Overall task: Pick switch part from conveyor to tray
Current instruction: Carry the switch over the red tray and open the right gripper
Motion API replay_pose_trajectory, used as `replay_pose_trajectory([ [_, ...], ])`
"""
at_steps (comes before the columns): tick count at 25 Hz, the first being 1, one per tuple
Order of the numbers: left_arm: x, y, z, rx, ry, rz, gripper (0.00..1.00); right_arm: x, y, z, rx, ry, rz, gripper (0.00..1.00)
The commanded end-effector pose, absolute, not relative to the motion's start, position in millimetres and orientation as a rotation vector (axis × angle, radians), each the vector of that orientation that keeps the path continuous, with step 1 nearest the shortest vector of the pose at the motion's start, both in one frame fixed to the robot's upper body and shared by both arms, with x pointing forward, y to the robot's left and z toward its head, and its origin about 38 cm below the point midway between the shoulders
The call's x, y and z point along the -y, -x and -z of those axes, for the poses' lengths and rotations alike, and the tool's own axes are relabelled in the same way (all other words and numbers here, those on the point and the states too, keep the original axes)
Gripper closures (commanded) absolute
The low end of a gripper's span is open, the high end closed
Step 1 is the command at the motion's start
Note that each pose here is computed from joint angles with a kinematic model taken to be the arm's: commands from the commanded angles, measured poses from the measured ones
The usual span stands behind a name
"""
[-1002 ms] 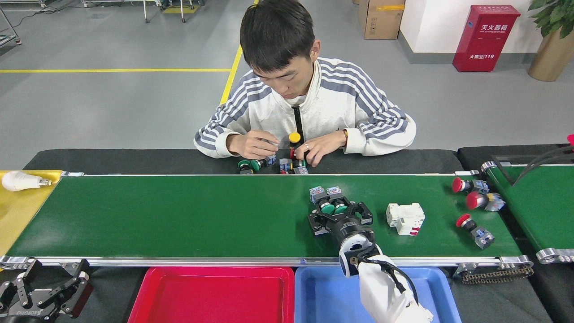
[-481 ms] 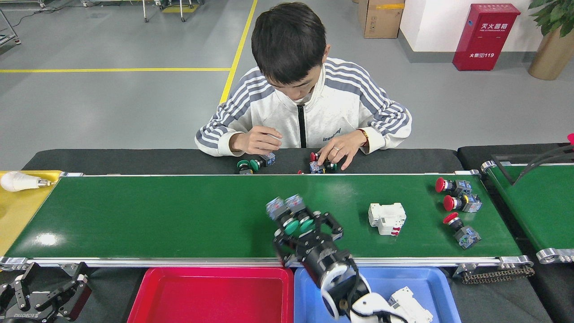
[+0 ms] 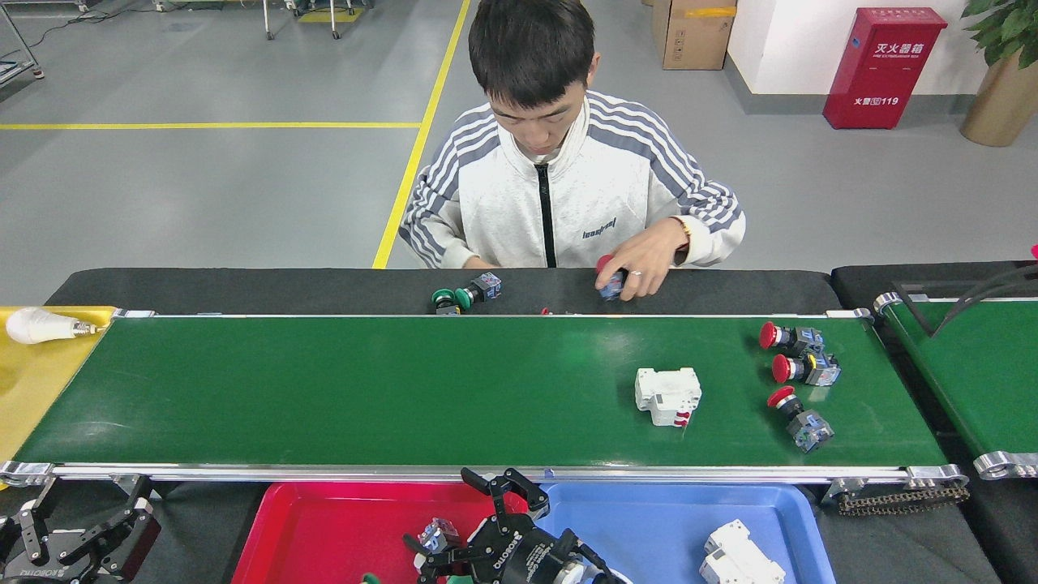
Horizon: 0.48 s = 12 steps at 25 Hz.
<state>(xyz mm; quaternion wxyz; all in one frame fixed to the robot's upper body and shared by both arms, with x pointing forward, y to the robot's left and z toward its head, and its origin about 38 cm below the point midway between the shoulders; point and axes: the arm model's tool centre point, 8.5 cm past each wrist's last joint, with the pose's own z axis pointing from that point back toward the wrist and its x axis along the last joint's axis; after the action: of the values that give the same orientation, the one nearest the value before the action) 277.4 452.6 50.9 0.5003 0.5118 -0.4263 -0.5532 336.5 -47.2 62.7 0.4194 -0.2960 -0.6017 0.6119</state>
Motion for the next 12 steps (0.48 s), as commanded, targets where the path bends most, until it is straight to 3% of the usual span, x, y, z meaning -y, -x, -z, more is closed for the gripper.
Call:
replay_pose_trajectory([
  [1,-453.6,-279.0,-60.5,1.047,-1.262,1.337,0.0,97.1,-346.0,-73.3,1.377,0.936,-1.282,0.0],
  [3,-453.6,-277.5,-58.4,1.049,-1.247,1.349,0.0,149.0,-337.1,-69.4,1.263,1.083,-1.101,0.0],
  [7,-455.0,-279.1,-66.4,1.092,-1.238,1.339,0.0,184.8,-325.7,-55.6,1.164,1.132,-1.048,0.0],
  [12,-452.2,-279.4,-60.5,1.077,-1.184,1.345,0.0,183.6,-337.7,-64.3,1.18,1.149,-1.041,0.0],
])
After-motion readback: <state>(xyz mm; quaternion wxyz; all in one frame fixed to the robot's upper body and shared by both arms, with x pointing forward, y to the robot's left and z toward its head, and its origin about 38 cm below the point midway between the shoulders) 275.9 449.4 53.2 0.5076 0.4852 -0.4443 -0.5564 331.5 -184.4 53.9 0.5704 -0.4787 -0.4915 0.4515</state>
